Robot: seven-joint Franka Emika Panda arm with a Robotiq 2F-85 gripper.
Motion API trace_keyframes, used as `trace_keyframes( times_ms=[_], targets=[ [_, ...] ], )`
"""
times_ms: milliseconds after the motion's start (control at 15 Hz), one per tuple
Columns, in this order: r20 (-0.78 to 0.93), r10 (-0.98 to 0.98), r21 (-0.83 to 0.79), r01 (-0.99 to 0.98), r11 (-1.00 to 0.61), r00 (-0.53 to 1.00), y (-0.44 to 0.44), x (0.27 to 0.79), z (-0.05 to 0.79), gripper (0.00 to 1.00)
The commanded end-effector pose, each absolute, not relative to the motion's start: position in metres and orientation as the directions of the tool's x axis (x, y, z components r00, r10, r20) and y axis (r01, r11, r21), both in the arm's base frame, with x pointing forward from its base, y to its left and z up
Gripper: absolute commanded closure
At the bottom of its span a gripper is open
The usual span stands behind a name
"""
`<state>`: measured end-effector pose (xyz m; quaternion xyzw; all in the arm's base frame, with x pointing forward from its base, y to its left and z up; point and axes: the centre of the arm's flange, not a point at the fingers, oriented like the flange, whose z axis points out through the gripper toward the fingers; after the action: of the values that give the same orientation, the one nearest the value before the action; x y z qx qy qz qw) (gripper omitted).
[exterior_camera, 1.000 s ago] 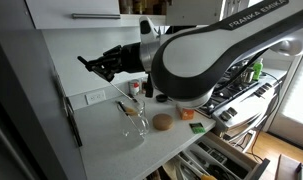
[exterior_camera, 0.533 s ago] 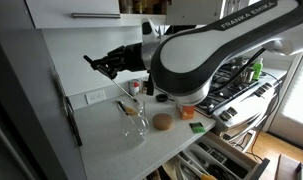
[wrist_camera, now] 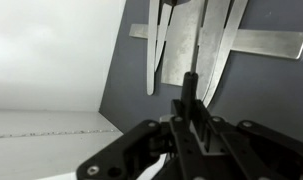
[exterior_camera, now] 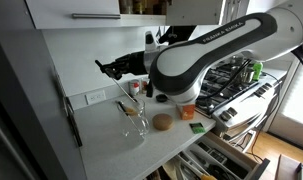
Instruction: Remove two skewers from the open drawer and put them in the glass jar
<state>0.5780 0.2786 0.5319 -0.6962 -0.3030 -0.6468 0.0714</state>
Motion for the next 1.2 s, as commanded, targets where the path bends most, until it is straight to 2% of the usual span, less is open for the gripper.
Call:
trace_keyframes(
  times_ms=[0, 667, 1133],
  targets=[
    [0.956, 0.292, 0.242, 0.506, -0.828, 0.019, 0.261, 0.580, 0.504, 0.96],
    [0.967, 0.209, 0.115, 0.477, -0.872, 0.149, 0.244, 0.577, 0.450, 0.96],
    [0.968, 0.171, 0.077, 0.428, -0.901, 0.184, 0.232, 0.572, 0.430, 0.96]
  ],
)
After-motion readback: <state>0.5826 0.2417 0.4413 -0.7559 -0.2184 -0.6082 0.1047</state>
